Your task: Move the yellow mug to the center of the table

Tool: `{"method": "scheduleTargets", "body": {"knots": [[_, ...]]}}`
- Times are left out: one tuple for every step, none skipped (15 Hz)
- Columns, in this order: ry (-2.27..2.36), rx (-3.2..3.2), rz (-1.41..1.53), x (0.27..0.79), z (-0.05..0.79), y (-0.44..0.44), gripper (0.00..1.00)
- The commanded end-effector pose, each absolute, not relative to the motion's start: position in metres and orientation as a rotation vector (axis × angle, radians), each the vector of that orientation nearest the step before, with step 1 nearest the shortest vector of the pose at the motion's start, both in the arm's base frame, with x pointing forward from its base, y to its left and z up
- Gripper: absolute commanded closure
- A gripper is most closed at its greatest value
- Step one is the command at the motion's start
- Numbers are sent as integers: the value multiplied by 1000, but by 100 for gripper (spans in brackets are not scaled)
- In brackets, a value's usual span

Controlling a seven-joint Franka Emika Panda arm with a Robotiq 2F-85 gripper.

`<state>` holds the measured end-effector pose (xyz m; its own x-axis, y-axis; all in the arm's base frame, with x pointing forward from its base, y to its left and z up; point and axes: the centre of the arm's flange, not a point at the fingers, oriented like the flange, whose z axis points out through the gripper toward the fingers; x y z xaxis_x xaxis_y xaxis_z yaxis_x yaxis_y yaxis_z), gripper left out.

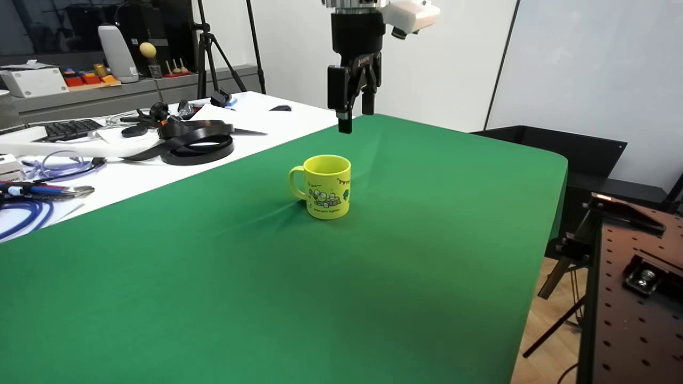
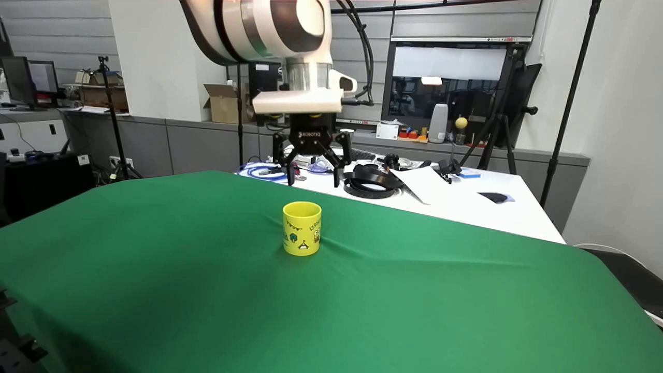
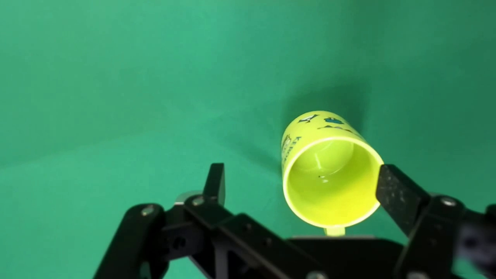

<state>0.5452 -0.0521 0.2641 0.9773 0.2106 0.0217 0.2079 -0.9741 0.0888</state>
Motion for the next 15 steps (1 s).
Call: {"method": "scheduleTargets", "body": {"knots": [[191, 3049, 77, 571, 240, -60, 0], [181, 3055, 75, 575, 235, -61, 0], [161, 3061, 72, 578, 230, -61, 0], [152, 3076, 72, 580, 225, -60, 0], [143, 3087, 67, 582, 221, -59, 0], [121, 3098, 53, 584, 216, -59, 0], [112, 3108, 46, 585, 212, -58, 0], [102, 3110, 38, 586, 208, -57, 0], [91, 3111, 37, 588, 205, -57, 4], [78, 3120, 30, 589, 203, -56, 25], [68, 3120, 29, 590, 201, -55, 29], [63, 3130, 26, 590, 200, -55, 30], [52, 3131, 23, 591, 198, -55, 36], [51, 3139, 19, 592, 197, -55, 44], [43, 3146, 13, 592, 195, -55, 51]]}}
